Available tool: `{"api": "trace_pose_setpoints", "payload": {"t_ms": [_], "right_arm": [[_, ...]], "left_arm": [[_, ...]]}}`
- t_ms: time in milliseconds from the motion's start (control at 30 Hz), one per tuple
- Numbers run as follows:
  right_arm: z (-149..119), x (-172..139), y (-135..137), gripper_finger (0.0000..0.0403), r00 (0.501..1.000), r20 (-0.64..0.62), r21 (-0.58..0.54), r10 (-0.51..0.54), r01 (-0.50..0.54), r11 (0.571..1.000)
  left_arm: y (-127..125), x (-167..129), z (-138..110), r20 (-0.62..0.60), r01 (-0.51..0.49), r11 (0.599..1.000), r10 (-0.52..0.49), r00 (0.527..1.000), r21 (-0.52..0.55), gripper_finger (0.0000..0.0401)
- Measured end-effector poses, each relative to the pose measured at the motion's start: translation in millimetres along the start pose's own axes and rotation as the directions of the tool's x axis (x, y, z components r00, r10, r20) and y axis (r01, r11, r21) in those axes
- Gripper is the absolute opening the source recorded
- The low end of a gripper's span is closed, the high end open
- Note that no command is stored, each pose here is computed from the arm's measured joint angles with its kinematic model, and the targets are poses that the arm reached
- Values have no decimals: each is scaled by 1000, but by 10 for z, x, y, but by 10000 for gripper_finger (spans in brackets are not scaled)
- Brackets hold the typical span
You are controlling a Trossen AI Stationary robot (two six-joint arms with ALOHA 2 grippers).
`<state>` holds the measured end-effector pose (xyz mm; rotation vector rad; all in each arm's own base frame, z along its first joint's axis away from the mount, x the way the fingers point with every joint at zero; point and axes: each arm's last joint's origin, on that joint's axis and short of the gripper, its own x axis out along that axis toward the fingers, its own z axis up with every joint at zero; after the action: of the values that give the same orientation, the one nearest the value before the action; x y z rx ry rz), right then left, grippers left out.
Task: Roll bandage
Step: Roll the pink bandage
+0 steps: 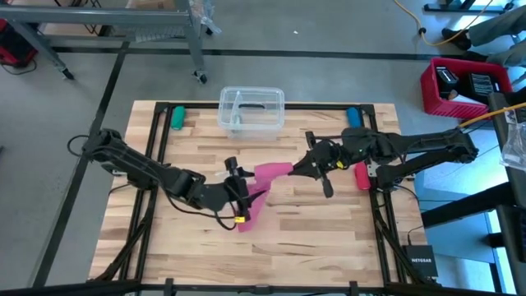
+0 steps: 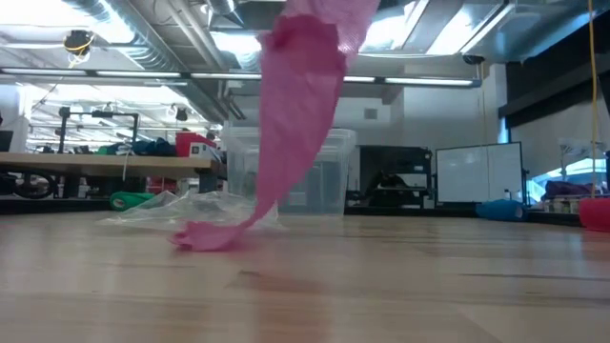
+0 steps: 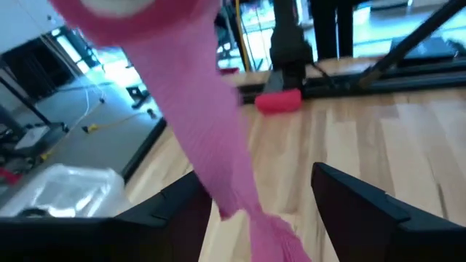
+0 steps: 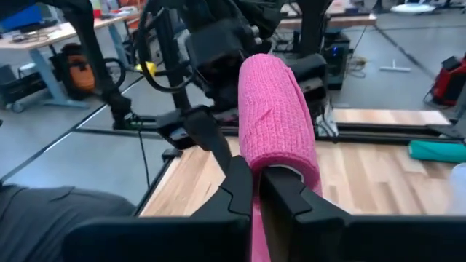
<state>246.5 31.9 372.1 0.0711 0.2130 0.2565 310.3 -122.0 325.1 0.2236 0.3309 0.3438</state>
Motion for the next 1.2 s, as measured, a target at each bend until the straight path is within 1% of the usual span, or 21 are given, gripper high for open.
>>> {"api": "trace_pose_setpoints", "payload": {"t_ms": [100,233,433,633,733,800,867,933,1033,1067,1100,1200], "right_arm": [[23,1,-6,12,999,25,5,-23,23,1000],[52,-1,-3,14,998,55,25,-18,17,1000],[53,-1,-4,15,998,56,32,-23,22,999],[53,0,-4,16,998,56,32,-24,22,999],[53,0,-4,16,998,56,33,-24,22,999],[53,0,-4,16,998,56,33,-24,22,999],[53,0,-4,16,998,56,33,-24,22,999],[54,-1,-4,16,998,57,33,-23,21,999],[54,-3,-1,16,998,56,37,-12,10,999],[58,-11,2,16,998,58,43,-9,6,999],[69,-20,4,17,998,60,48,-8,5,999],[161,-54,16,17,996,90,44,-6,2,999]], "left_arm": [[26,-53,34,12,4,1000,-4,1000,2,223],[39,-44,33,10,0,1000,0,1000,-8,223],[82,33,-24,-19,-24,998,22,1000,-65,223],[142,67,54,37,-43,994,47,998,-97,223],[198,115,52,32,-64,993,68,997,-102,216],[232,148,38,20,-79,991,81,997,-104,198],[256,167,23,6,-89,991,90,996,-101,166],[265,174,9,-6,-94,991,94,996,-92,122],[270,177,-22,-30,-97,993,95,995,-73,39],[268,176,-35,-41,-97,993,95,995,-62,20],[267,177,-57,-52,-103,993,100,994,-53,12],[254,201,-194,-89,-120,991,114,989,-58,11]]}}
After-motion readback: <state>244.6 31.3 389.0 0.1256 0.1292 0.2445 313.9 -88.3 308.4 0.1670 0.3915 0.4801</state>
